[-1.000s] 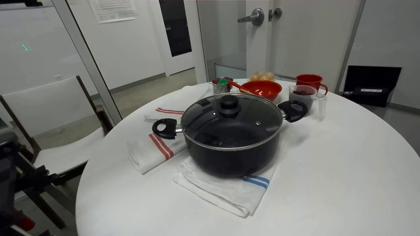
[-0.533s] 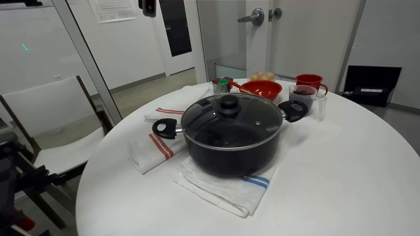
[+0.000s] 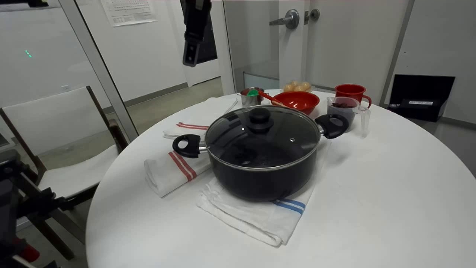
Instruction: Remove the lid from the pot
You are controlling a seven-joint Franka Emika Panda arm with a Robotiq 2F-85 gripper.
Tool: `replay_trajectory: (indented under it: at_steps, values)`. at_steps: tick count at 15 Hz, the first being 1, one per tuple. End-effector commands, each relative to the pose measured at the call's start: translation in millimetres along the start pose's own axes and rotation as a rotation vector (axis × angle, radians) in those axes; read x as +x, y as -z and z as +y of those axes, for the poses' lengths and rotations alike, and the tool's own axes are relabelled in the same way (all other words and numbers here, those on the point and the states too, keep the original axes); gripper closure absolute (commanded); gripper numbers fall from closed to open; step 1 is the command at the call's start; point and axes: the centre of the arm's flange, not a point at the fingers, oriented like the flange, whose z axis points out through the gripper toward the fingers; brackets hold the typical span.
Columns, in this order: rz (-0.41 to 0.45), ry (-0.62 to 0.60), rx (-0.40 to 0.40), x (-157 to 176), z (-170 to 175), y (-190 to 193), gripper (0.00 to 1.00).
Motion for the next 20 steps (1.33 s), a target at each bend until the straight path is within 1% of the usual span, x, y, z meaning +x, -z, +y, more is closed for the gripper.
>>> replay_trajectory:
  at_steps: [1, 4, 6, 10, 16, 20]
  values:
    - [-0.006, -0.120, 0.011, 33.9, 3.0, -9.2, 0.00]
    - [-0.002, -0.202, -0.009, 55.0, 6.6, -21.2, 0.00]
    - [0.029, -0.288, -0.036, 71.9, 6.4, -29.9, 0.00]
    - [0.032, -0.408, -0.055, 99.0, 7.0, -48.7, 0.00]
    - [0.051, -0.559, -0.074, 125.7, 19.8, -69.5, 0.00]
    - [0.056, -0.618, -0.069, 134.9, 29.5, -74.3, 0.00]
